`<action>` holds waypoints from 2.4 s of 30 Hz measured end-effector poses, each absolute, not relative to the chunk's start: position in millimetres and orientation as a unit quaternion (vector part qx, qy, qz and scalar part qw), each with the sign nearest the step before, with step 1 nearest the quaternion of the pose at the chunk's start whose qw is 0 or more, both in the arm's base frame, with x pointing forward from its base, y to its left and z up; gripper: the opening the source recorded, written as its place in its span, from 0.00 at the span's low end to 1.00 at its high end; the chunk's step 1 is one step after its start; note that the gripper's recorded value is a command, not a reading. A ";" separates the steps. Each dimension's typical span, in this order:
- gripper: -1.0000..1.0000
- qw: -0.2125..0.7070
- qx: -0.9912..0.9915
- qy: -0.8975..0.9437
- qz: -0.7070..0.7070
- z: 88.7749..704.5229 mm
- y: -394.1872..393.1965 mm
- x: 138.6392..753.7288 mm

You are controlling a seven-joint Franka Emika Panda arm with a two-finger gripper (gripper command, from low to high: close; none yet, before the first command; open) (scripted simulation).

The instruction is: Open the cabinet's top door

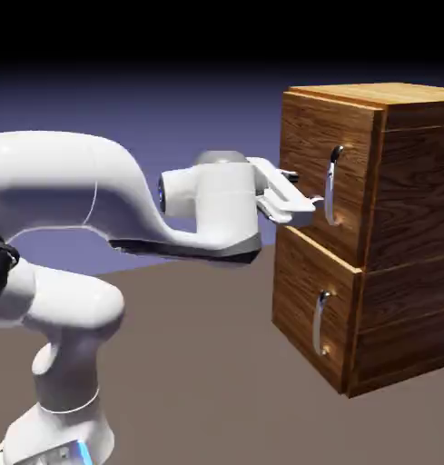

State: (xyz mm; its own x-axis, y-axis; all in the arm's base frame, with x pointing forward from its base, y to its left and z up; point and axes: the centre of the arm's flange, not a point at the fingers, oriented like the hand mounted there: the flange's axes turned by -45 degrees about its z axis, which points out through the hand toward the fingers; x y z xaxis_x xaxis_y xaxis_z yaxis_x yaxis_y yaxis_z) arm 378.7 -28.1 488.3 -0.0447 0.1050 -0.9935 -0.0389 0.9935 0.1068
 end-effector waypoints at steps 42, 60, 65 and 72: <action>0.00 0.703 0.085 0.701 -0.088 483.4 20.3 358.8; 0.00 0.681 0.192 0.679 -0.195 483.2 92.8 302.6; 0.00 0.670 0.227 0.669 -0.228 483.2 119.3 289.6; 0.00 0.647 0.286 0.647 -0.286 483.2 169.0 273.2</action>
